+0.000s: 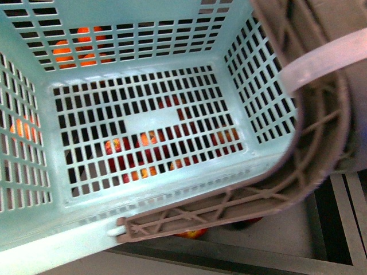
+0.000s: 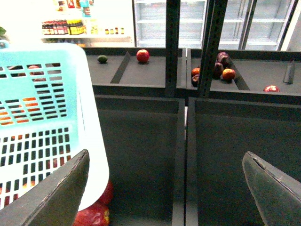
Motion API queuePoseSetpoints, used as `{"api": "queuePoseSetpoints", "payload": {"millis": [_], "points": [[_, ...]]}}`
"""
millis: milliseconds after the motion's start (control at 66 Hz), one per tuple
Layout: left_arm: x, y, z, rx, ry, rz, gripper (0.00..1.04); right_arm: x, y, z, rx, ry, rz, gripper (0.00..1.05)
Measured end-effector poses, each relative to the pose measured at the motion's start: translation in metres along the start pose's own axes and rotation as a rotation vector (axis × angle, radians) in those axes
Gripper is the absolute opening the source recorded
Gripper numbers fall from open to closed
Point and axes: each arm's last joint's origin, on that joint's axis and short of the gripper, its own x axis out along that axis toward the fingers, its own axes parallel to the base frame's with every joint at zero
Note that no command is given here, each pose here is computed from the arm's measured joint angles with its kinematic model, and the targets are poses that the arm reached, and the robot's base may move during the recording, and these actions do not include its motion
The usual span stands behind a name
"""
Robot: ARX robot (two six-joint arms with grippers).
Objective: Pick mango and avocado into basket
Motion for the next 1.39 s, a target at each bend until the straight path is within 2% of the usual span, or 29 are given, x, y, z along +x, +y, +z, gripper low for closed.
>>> {"api": "queuePoseSetpoints", "payload": {"millis": [348,727,757,803,818,863,939,1045,1212,1302,1393], "points": [[0.000,-0.030,-0.030,0.060,0.090,-0.124,0.14,0.000,0.000,0.000,0.000,0.000,0.000,0.96],[0.000,-0.030,-0.031,0.068,0.083,-0.121,0.14,0.000,0.000,0.000,0.000,0.000,0.000,0.96],[0.000,-0.030,-0.031,0.069,0.083,-0.121,0.14,0.000,0.000,-0.001,0.037,0.079,-0.025,0.96],[0.000,-0.030,-0.031,0.068,0.083,-0.121,0.14,0.001,-0.002,0.000,0.106,0.288,-0.073,0.96],[0.001,-0.030,-0.031,0.067,0.083,-0.120,0.14,0.002,-0.003,0.000,0.171,0.401,-0.093,0.96],[0.000,-0.030,-0.031,0.070,0.082,-0.122,0.14,0.002,-0.005,-0.001,0.244,0.500,-0.109,0.96],[0.000,-0.031,-0.031,0.075,0.086,-0.126,0.14,0.004,-0.009,0.001,0.351,0.516,-0.121,0.96],[0.000,-0.031,-0.031,0.072,0.087,-0.127,0.14,0.010,-0.023,0.015,0.454,0.442,-0.153,0.96],[0.000,-0.031,-0.031,0.073,0.087,-0.126,0.14,0.025,-0.058,0.019,0.487,0.402,-0.280,0.96],[0.000,-0.031,-0.031,0.073,0.082,-0.123,0.14,0.032,-0.081,0.013,0.468,0.431,-0.373,0.96],[0.000,-0.031,-0.031,0.074,0.082,-0.123,0.14,0.044,-0.105,-0.004,0.433,0.494,-0.427,0.96]]}}
